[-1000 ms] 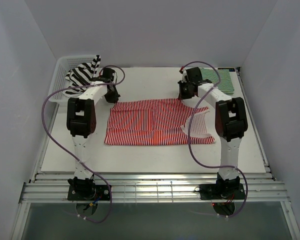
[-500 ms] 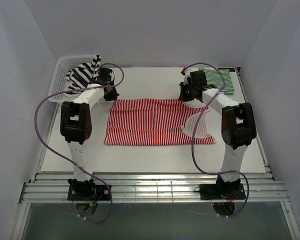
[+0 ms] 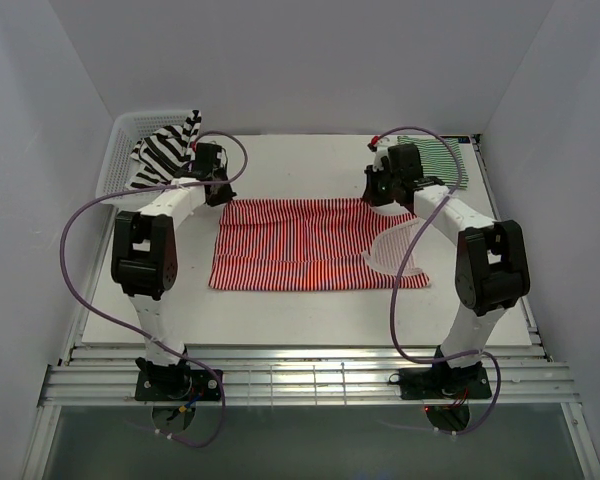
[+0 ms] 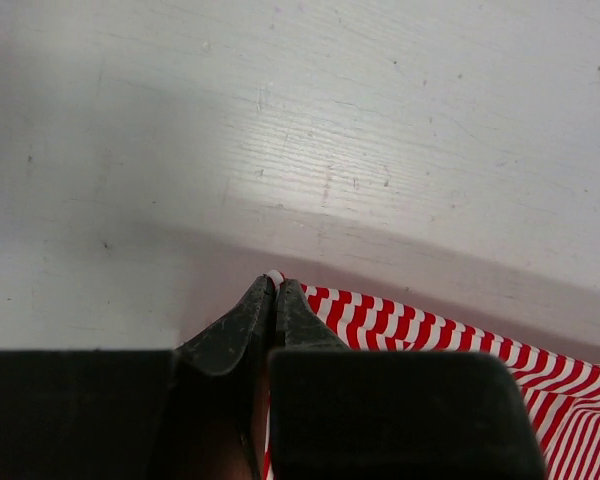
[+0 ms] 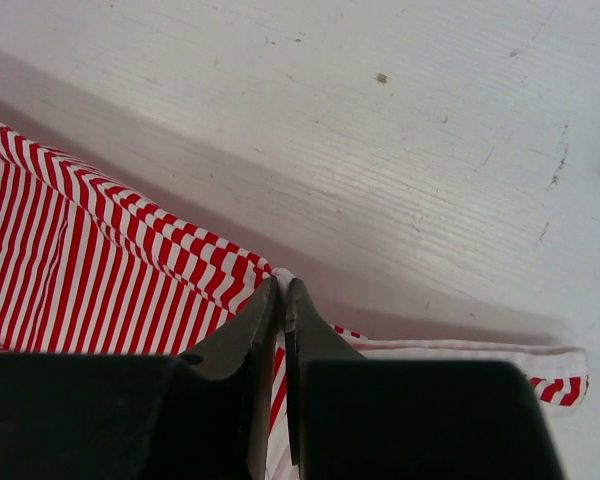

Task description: Fold and stack the tank tops

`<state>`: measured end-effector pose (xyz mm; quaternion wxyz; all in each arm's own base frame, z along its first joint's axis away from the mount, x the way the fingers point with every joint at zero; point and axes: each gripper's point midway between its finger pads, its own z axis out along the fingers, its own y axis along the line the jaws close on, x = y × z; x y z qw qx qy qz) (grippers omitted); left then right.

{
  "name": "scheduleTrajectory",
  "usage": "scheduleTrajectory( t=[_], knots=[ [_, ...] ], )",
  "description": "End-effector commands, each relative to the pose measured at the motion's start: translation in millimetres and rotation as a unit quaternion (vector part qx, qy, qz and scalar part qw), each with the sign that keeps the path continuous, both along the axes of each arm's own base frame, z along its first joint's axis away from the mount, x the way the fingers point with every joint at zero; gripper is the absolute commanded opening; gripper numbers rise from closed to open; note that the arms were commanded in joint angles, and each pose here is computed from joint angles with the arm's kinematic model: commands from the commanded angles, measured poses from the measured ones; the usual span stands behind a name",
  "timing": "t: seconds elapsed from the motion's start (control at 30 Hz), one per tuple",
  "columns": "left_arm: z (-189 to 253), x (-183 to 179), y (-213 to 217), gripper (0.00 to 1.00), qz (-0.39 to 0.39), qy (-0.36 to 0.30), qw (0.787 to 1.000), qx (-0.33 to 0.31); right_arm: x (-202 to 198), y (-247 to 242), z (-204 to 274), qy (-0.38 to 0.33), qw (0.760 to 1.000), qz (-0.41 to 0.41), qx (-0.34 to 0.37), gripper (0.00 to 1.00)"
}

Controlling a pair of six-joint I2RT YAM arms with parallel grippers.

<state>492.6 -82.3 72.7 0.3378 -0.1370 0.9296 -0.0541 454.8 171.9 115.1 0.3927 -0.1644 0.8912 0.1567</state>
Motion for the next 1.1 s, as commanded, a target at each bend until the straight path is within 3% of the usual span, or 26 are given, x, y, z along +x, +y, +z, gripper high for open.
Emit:
scheduleTrajectory(
  t=[0.0,0.73,1.07],
  knots=[
    [54,10,3,0.0,0.01,-0.083,0.997,-0.002,1,-10,15,-0.038,0.999,-0.005,-0.019,0.08],
    [27,-64,4,0.0,0.015,-0.072,0.996,-0.042,-60,-13,-14,0.007,1.0,0.019,0.001,0.08],
    [36,-66,0,0.0,-0.017,-0.091,0.995,-0.039,-77,-21,-20,0.011,1.0,0.014,-0.005,0.08]
  ],
)
